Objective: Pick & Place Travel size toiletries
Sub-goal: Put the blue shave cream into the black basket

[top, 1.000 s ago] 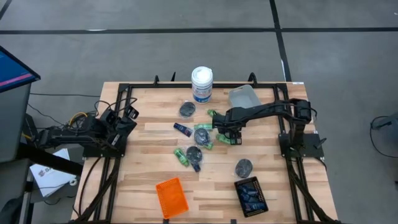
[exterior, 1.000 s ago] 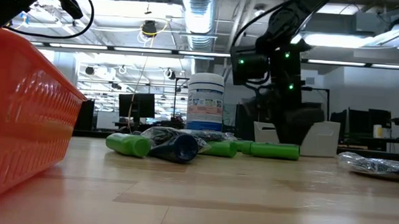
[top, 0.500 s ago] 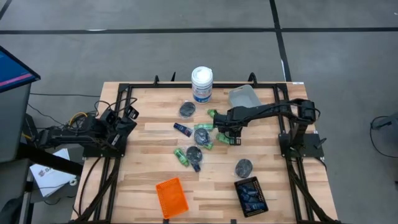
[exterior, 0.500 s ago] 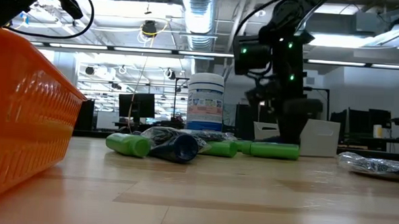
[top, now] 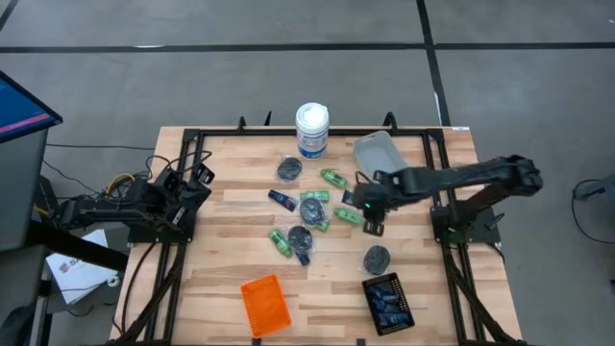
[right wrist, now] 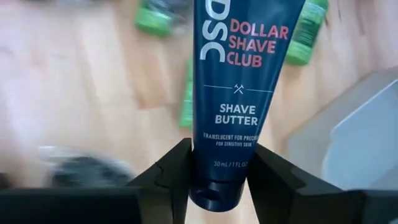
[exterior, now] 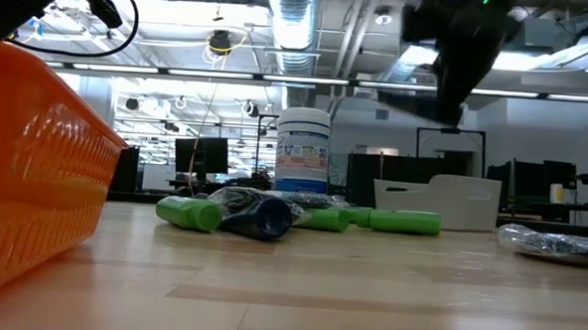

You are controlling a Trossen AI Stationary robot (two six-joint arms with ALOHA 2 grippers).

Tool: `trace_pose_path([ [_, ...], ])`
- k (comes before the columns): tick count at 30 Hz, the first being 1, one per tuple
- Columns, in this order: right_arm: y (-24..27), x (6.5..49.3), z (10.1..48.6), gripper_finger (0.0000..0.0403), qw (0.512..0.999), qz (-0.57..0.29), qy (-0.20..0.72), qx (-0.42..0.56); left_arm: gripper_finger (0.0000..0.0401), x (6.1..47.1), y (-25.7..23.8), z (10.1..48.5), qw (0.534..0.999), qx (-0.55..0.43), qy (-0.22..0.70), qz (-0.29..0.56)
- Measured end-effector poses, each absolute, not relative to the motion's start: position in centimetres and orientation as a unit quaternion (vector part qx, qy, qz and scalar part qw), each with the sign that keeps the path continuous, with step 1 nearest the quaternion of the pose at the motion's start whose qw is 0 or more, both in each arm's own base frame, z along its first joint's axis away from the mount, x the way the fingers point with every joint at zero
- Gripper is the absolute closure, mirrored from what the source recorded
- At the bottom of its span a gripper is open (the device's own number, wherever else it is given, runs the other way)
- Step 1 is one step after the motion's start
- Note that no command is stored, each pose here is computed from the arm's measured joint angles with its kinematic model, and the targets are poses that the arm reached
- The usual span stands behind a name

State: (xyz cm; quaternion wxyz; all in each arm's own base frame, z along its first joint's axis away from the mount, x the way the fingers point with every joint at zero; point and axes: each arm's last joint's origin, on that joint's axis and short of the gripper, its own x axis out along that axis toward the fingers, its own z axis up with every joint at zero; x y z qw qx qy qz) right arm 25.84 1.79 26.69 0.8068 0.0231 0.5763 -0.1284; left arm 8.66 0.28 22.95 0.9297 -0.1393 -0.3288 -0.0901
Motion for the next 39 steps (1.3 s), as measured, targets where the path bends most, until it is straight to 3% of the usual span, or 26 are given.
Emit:
trace_pose_path([
  [7, 8.1, 23.6, 28.0, 0.0267, 0.829, -0.100, 0.545, 0.080, 0.0400, 8.7, 0.3, 22.9, 0.930, -0.139, -0.329, -0.090],
  [17, 15.7, 21.7, 24.7, 0.0270, 0.793, -0.092, 0.598, 0.074, 0.0400, 8.7, 0.3, 23.0, 0.930, -0.139, -0.329, -0.090],
  [24, 18.7, 21.5, 22.1, 0.0266, 0.771, -0.085, 0.629, 0.051, 0.0400, 8.7, 0.3, 23.0, 0.930, -0.139, -0.330, -0.086],
  [34, 21.1, 22.1, 22.8, 0.0269, 0.773, -0.057, 0.629, 0.048, 0.0400, 8.6, 0.4, 23.0, 0.931, -0.129, -0.334, -0.070],
  [39, 21.9, 22.4, 21.0, 0.0265, 0.738, -0.041, 0.673, 0.036, 0.0400, 8.6, 0.4, 23.0, 0.931, -0.127, -0.335, -0.070],
])
